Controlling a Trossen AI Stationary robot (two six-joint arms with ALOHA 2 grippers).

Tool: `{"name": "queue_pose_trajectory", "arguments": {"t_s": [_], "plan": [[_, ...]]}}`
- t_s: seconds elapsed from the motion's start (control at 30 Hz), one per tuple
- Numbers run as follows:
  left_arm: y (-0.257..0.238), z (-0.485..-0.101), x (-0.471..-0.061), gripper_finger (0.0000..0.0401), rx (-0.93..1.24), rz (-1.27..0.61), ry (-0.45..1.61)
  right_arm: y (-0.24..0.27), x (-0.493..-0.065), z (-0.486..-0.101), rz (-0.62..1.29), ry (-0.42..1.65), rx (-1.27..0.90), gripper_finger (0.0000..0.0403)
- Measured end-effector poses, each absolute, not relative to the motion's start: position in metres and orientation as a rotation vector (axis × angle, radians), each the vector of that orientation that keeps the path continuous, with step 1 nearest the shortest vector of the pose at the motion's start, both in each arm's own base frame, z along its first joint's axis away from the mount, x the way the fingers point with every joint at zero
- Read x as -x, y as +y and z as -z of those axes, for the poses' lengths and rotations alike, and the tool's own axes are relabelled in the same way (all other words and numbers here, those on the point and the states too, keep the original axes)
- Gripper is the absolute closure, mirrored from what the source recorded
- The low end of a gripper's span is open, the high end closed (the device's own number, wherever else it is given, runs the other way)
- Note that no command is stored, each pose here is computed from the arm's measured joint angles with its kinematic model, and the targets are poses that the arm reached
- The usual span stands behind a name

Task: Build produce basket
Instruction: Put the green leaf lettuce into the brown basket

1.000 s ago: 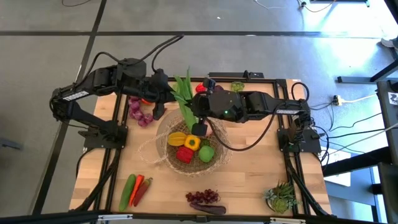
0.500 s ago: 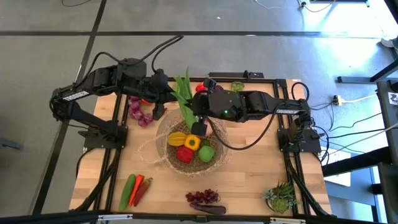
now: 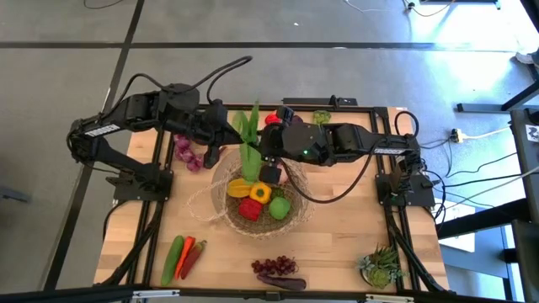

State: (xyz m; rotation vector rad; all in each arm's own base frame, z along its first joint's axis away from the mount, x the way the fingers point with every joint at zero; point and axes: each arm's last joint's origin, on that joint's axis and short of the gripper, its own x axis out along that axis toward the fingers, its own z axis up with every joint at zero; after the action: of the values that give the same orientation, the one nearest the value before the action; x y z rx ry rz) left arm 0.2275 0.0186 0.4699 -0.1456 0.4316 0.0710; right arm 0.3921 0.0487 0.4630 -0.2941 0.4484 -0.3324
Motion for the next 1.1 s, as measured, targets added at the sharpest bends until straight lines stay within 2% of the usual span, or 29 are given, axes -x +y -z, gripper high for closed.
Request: {"name": "queue_pose_trajectory", "arguments": {"t_s": [0.33, 1.1], "plan": [[0.01, -0.47, -0.228, 0.0401, 0.136, -0.066, 0.435, 0.042, -0.383, -0.47, 0.523, 0.467, 0.419, 0.0277], [0.009, -0.466, -0.231, 0.0401, 0.111, -0.125, 0.463, 0.057, -0.373, -0.496, 0.449, 0.361, 0.55, 0.0277]]}}
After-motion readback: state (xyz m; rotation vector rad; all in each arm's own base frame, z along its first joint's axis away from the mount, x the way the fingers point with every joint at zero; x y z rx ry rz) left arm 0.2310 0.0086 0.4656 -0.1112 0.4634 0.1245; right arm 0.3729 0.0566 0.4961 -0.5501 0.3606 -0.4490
